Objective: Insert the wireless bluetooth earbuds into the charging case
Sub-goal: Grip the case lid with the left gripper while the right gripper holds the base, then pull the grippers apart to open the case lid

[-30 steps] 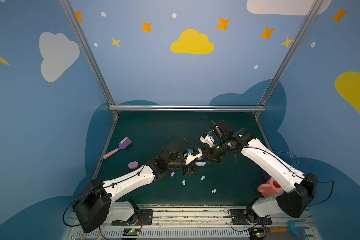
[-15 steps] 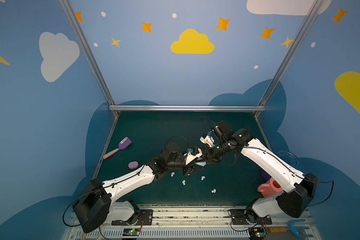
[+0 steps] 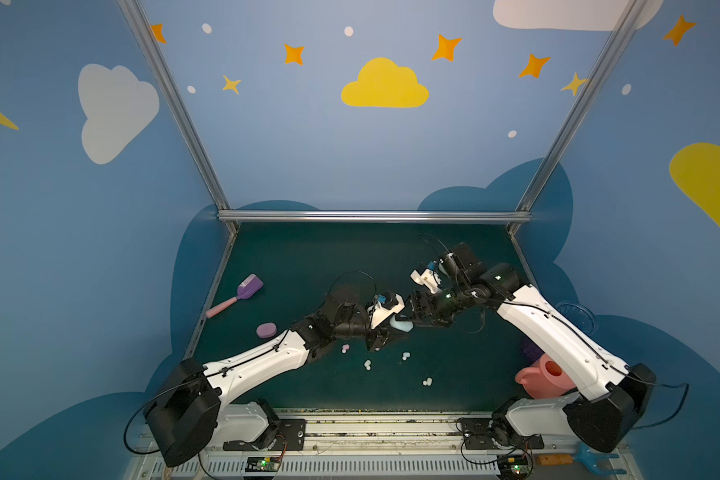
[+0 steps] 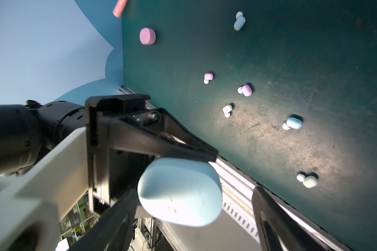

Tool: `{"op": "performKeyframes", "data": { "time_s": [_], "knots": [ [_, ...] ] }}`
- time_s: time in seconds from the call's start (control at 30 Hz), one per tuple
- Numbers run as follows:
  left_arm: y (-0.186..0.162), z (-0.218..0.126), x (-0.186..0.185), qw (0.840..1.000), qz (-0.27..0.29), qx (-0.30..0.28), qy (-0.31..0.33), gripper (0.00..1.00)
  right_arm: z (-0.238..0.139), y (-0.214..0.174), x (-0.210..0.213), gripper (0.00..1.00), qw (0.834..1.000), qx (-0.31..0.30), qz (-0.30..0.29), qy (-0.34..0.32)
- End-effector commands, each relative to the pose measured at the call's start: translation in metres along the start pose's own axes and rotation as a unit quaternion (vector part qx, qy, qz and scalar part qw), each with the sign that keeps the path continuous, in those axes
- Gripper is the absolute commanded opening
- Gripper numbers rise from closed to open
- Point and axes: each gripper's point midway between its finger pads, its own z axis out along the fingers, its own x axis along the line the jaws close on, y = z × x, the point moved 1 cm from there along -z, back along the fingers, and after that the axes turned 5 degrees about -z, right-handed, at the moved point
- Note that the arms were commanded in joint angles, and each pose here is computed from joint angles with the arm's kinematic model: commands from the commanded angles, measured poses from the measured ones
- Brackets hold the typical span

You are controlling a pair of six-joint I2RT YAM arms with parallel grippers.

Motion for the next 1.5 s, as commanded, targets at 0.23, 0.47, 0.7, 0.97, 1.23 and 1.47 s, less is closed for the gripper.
{"op": "performKeyframes", "data": {
  "time_s": [0.23, 0.47, 0.7, 0.97, 1.23, 1.47],
  "knots": [
    [0.024, -0.026, -0.034, 0.997, -0.021, -0.038, -0.061, 0.04, -0.038, -0.017, -0.020, 0.82, 0.991, -0.061, -0.107, -0.046],
    [0.017, -0.034, -0.051, 0.996, -0.021, -0.032, -0.085, 0.05, -0.056, -0.042, 0.018, 0.82, 0.937, -0.152, -0.315, -0.009],
    [0.012, -0.031, -0.071, 0.993, -0.003, -0.018, -0.114, 0.04, -0.055, -0.061, 0.035, 0.82, 0.902, -0.153, -0.404, 0.004],
    [0.012, -0.027, -0.082, 0.991, 0.007, -0.007, -0.136, 0.04, -0.040, -0.061, 0.040, 0.82, 0.891, -0.120, -0.438, -0.017],
    [0.016, -0.024, -0.083, 0.990, 0.014, -0.001, -0.141, 0.04, -0.037, -0.062, 0.048, 0.82, 0.883, -0.111, -0.456, -0.007],
    [0.023, -0.025, -0.088, 0.987, 0.021, -0.007, -0.158, 0.04, -0.027, -0.064, 0.043, 0.82, 0.886, -0.087, -0.455, -0.025]
  ]
}}
